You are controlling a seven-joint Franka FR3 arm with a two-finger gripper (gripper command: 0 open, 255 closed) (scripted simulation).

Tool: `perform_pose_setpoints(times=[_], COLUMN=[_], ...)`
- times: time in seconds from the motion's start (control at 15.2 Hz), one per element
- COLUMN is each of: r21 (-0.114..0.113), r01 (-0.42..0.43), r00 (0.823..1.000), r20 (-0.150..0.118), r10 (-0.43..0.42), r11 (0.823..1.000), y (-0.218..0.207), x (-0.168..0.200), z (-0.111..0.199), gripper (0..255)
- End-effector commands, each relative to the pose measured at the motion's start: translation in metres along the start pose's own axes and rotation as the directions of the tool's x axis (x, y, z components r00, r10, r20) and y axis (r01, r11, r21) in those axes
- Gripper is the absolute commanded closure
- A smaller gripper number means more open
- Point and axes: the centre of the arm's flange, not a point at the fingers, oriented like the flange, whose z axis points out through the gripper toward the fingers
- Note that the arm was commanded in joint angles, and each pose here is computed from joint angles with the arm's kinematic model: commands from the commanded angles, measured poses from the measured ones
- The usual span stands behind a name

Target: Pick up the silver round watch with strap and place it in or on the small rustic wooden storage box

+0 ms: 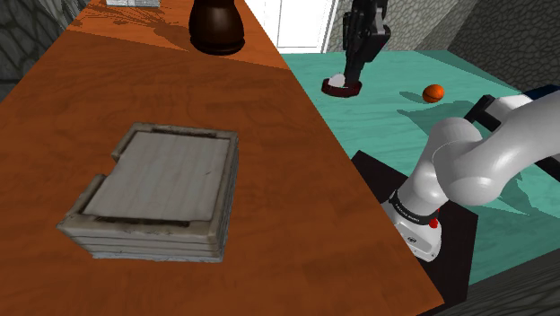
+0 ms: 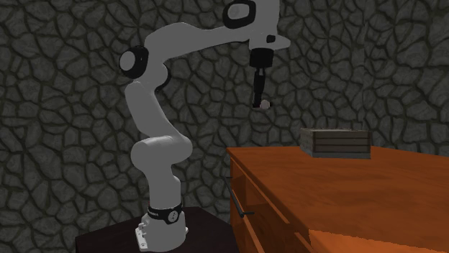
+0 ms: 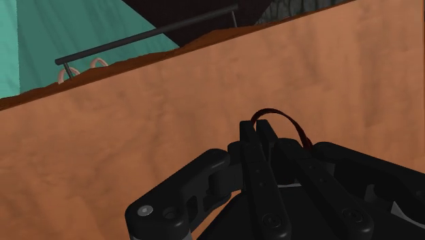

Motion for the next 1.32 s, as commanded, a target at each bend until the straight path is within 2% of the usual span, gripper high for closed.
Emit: perform_pose_setpoints(times=[0.0, 1.25], r21=[0.0, 0.0], r01=[0.0, 0.0], r00=[1.0, 1.0], r20=[0.0, 0.0], r10=[0.0, 0.0], r11=[1.0, 1.0], y=[-0.009, -0.107], x=[0.019, 0.249], z=[-0.005, -0.028], gripper=[255, 255])
